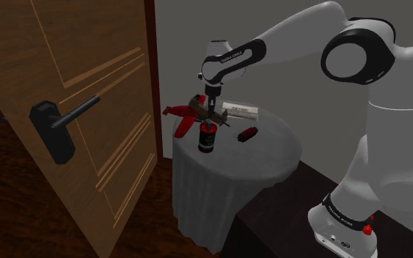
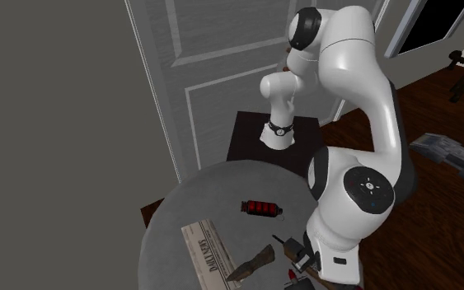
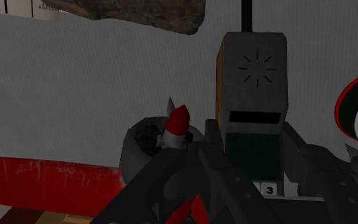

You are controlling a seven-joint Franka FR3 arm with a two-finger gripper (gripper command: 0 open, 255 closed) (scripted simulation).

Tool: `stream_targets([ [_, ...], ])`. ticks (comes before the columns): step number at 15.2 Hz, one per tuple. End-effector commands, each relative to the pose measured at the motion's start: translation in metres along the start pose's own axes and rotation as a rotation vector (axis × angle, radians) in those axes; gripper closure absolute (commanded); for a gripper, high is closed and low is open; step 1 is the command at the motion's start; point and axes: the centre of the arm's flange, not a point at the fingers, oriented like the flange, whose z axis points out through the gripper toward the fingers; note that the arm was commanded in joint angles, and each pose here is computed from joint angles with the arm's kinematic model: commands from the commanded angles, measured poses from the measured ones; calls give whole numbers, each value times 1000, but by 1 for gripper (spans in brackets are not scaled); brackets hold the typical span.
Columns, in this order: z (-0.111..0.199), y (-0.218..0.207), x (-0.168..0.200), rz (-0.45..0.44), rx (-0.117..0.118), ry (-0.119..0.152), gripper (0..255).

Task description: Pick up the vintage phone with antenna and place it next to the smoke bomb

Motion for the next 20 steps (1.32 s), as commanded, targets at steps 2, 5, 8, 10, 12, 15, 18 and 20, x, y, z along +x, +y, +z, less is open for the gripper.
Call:
stream_targets([
  [2,16,1,0,0,1,-1,255],
  [5,32,1,1,0,1,-1,255],
  [8,48,1,1,0,1,-1,255],
  [10,58,1,1,0,1,-1,255],
  [12,69,1,2,0,1,-1,255],
  [15,75,1,2,0,1,-1,255],
  [18,75,1,2,0,1,-1,255],
  [20,75,1,2,0,1,-1,255],
])
